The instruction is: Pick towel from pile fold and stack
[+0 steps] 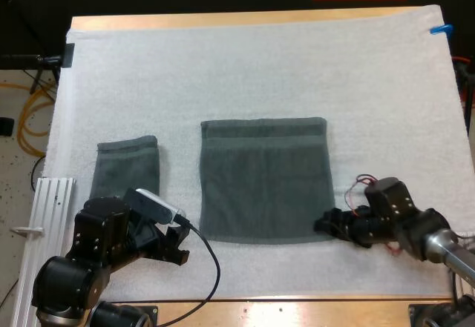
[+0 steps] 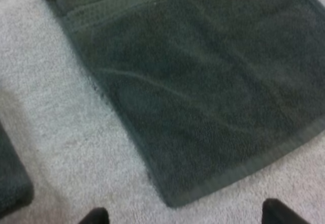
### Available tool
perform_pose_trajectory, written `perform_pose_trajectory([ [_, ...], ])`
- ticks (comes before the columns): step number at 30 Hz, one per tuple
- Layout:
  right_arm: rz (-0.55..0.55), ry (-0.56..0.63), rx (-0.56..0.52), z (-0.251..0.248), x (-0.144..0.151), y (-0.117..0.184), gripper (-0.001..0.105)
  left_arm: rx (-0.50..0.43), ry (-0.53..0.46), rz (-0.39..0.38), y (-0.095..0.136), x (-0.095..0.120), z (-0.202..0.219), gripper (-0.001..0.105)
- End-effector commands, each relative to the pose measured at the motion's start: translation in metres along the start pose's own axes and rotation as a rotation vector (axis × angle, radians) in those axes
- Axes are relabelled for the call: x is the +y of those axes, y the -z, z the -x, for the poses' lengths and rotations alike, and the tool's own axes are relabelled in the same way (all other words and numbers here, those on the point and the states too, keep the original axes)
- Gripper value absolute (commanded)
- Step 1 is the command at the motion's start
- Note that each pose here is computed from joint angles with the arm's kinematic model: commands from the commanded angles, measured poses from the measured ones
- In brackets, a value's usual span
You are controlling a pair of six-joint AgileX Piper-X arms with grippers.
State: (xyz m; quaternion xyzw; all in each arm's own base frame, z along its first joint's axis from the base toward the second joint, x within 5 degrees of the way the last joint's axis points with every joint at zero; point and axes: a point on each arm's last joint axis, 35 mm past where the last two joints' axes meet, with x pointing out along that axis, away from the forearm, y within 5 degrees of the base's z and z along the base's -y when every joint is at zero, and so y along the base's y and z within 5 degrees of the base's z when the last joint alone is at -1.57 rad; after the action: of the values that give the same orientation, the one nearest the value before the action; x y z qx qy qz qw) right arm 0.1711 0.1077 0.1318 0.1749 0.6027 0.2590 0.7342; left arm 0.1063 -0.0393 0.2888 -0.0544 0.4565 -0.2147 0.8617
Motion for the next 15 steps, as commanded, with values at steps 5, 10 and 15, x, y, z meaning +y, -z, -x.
perform_pose_trajectory([
  [5,-0.043,-0.105,0.046,-0.011,-0.001,-0.001,0.064,-0.019,0.009,0.004,-0.001,0.000,0.000,0.059],
  [10,-0.049,-0.063,0.034,-0.012,-0.003,-0.001,0.041,-0.018,0.009,0.005,-0.001,0.000,0.000,0.059],
  [15,-0.049,-0.026,0.014,-0.012,-0.004,-0.002,0.000,-0.015,0.008,0.018,0.004,0.004,-0.011,0.059],
])
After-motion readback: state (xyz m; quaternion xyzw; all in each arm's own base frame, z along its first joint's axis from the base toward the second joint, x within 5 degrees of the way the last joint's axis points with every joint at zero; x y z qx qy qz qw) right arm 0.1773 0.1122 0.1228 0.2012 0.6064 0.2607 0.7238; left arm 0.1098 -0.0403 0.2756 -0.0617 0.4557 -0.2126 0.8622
